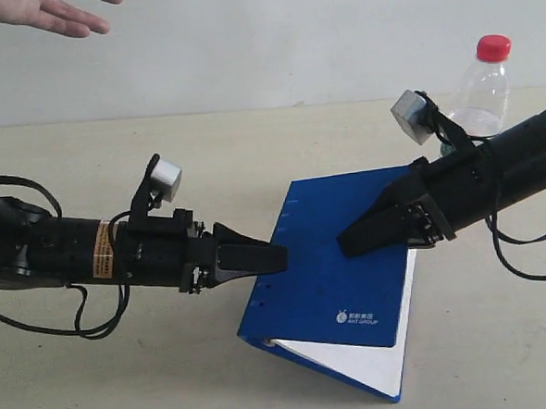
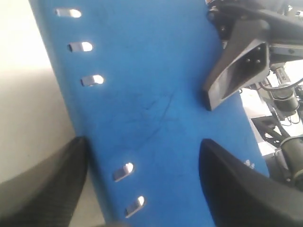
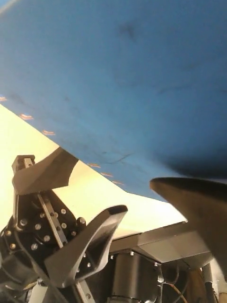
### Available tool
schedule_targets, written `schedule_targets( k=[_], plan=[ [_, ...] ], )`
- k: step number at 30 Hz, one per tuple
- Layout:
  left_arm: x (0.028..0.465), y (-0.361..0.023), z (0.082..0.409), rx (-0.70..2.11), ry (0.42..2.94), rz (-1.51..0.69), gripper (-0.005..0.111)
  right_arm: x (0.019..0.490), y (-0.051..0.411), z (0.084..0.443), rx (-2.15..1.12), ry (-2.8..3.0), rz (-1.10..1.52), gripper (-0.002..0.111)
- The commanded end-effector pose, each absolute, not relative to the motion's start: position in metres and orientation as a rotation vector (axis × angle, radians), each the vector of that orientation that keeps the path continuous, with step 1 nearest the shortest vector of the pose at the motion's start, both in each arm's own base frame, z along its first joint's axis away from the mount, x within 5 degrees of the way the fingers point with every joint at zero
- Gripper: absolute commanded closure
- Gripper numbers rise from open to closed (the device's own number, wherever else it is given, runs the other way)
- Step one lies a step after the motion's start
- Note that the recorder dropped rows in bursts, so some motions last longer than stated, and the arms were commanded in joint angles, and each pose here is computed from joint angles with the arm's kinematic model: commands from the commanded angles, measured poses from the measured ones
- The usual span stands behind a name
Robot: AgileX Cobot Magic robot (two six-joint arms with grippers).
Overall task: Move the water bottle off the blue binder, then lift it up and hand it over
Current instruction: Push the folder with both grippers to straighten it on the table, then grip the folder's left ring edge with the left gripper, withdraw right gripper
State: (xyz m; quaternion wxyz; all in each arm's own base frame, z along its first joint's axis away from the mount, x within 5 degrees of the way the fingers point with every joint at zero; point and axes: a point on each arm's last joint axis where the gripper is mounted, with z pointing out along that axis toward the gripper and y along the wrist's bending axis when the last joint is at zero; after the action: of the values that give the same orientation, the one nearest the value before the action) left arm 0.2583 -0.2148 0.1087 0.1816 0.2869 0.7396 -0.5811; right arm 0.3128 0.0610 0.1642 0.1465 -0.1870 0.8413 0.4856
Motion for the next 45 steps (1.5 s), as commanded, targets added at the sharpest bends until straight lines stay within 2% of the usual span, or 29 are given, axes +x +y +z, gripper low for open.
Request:
schedule_targets(
  k=[1,7,10,22,33,35,38,39,40,41,43,45],
  plan=[
    [0.258,-0.221,0.106,0.815,2.076,-1.675,0.044,0.312,0.063,0.172,-0.557,2.380,1.425,0.108],
    [0.256,-0.220,0.072,0.721,2.200,-1.750,0.044,0.312,0.063,0.172,-0.551,2.383,1.428,0.108],
    [0.257,-0.221,0.066,0.664,2.234,-1.766,0.044,0.312,0.063,0.172,-0.554,2.381,1.427,0.108],
    [0.268,-0.227,0.072,0.603,2.185,-1.757,0.044,0.312,0.063,0.172,-0.546,2.378,1.430,0.108],
    [0.273,-0.282,0.100,0.770,2.048,-1.835,0.044,0.309,0.062,0.169,-0.578,2.434,1.415,0.108],
    [0.269,-0.292,0.104,0.815,2.029,-1.849,0.048,0.309,0.062,0.169,-0.572,2.437,1.417,0.108],
    [0.266,-0.298,0.106,0.852,2.031,-1.863,0.067,0.309,0.062,0.169,-0.550,2.449,1.424,0.108],
    [0.266,-0.298,0.107,0.855,2.036,-1.866,0.084,0.309,0.062,0.169,-0.520,2.465,1.434,0.108],
    [0.266,-0.298,0.106,0.854,2.041,-1.868,0.095,0.309,0.062,0.169,-0.507,2.472,1.439,0.108],
    [0.265,-0.298,0.106,0.857,2.041,-1.868,0.101,0.309,0.062,0.169,-0.498,2.477,1.441,0.108],
    [0.266,-0.297,0.106,0.858,2.043,-1.865,0.101,0.309,0.062,0.169,-0.498,2.477,1.441,0.104],
    [0.269,-0.293,0.106,0.863,2.047,-1.856,0.101,0.309,0.062,0.169,-0.498,2.477,1.441,0.085]
  ],
)
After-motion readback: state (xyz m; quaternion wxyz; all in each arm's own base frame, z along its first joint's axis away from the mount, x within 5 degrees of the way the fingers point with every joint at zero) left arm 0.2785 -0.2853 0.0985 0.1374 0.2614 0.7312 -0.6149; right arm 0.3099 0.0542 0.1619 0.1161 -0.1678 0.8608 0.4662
